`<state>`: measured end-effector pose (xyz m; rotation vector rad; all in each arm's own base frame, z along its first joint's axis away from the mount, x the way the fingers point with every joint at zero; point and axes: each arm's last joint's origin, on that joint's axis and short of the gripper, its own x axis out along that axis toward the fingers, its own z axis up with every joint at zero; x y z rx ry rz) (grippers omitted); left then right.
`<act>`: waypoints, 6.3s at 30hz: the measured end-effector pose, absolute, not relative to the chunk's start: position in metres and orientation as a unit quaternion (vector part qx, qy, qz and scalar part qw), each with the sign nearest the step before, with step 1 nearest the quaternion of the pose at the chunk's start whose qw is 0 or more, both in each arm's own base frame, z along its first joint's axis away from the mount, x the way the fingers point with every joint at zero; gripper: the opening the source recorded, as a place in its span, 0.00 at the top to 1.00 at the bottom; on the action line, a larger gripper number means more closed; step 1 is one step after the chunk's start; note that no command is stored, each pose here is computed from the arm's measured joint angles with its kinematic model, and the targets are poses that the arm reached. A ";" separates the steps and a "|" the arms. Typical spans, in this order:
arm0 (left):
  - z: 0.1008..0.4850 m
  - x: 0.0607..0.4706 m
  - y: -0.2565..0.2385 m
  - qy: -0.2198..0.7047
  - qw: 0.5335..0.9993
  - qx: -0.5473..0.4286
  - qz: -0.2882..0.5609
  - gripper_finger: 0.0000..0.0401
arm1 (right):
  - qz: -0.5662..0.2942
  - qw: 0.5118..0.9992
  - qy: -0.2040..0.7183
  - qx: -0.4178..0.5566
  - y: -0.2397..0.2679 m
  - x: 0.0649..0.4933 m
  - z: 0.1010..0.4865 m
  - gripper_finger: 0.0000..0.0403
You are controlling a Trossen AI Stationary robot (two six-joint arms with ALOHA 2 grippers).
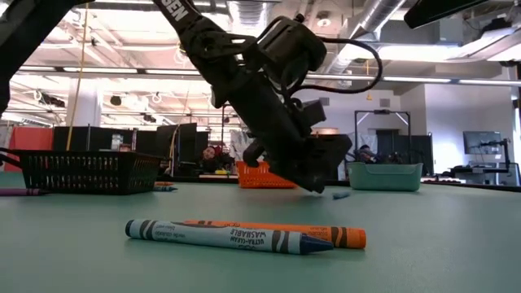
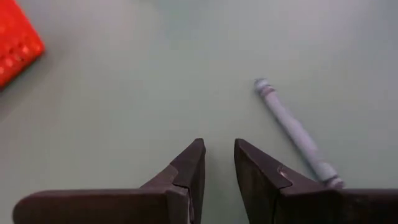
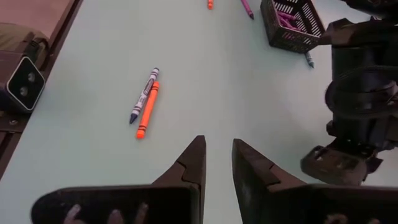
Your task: Sort crayons
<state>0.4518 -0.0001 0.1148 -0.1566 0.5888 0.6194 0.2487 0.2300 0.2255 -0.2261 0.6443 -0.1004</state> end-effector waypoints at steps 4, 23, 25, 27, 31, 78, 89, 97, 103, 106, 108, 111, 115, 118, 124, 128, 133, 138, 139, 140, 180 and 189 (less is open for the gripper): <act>0.119 0.454 -0.002 0.261 0.903 -0.172 0.296 0.81 | -0.050 0.941 0.316 -0.111 0.230 0.249 0.226 0.82; 0.140 0.470 -0.035 0.237 0.925 -0.176 0.239 0.81 | -0.052 0.941 0.315 -0.110 0.229 0.249 0.226 0.82; 0.140 0.469 -0.038 0.237 0.926 -0.176 0.236 0.81 | -0.052 0.941 0.315 -0.110 0.229 0.249 0.226 0.82; 0.142 0.470 -0.042 0.232 0.929 -0.172 0.230 0.81 | -0.052 0.941 0.315 -0.110 0.229 0.249 0.226 0.82; 0.145 0.471 -0.053 0.219 0.941 -0.149 0.209 0.81 | -0.054 0.941 0.315 -0.110 0.228 0.250 0.226 0.82; 0.088 0.503 -0.039 0.332 0.918 -0.089 0.197 0.97 | -0.055 0.940 0.318 -0.110 0.227 0.251 0.225 0.82; 0.117 0.501 -0.033 0.329 0.928 -0.052 0.166 0.96 | -0.055 0.940 0.317 -0.110 0.227 0.251 0.225 0.82; 0.170 0.487 -0.024 0.340 0.921 0.026 0.188 0.96 | -0.044 0.941 0.316 -0.114 0.232 0.246 0.225 0.82; 0.194 0.483 -0.005 0.339 0.919 0.118 0.161 0.96 | -0.037 0.942 0.314 -0.116 0.237 0.242 0.226 0.82; 0.195 0.483 0.015 0.350 0.912 0.161 0.143 0.96 | -0.035 0.943 0.308 -0.121 0.241 0.238 0.226 0.82; 0.196 0.484 0.030 0.348 0.912 0.184 0.110 0.96 | -0.033 0.943 0.302 -0.132 0.245 0.233 0.226 0.83; 0.201 0.486 0.054 0.321 0.921 0.202 0.090 0.96 | -0.035 0.940 0.286 -0.186 0.254 0.219 0.226 0.83; 0.211 0.487 0.090 0.262 0.942 0.190 0.091 0.96 | -0.116 0.924 0.214 -0.296 0.260 0.187 0.228 0.83; 0.227 0.489 0.114 0.224 0.958 0.160 0.087 0.96 | -0.164 0.922 0.143 -0.321 0.251 0.155 0.241 0.83; 0.247 0.511 0.143 0.222 0.961 0.136 0.095 0.96 | -0.198 0.951 0.124 -0.203 0.191 0.119 0.283 0.87; 0.255 0.535 0.164 0.221 0.961 0.128 0.104 0.96 | -0.241 0.949 0.155 -0.131 0.148 0.115 0.308 0.92; 0.229 0.541 0.192 0.196 0.966 0.123 0.119 0.96 | -0.305 0.930 0.188 -0.080 0.091 0.113 0.334 0.99; 0.212 0.534 0.219 0.188 0.972 0.057 0.125 0.96 | -0.345 0.914 0.207 -0.050 0.047 0.097 0.350 1.00; 0.212 0.533 0.222 0.179 0.975 0.044 0.121 0.96 | -0.350 0.913 0.205 -0.048 0.041 0.094 0.353 1.00; 0.213 0.532 0.226 0.170 0.977 0.037 0.122 0.96 | -0.353 0.912 0.202 -0.046 0.036 0.091 0.355 1.00; 0.286 0.500 0.203 0.279 0.946 0.048 0.158 0.58 | -0.297 0.918 0.263 -0.018 0.042 0.106 0.354 1.00; 0.351 0.433 0.158 0.434 0.883 0.070 0.166 0.58 | -0.211 0.886 0.403 0.089 0.073 0.156 0.329 1.00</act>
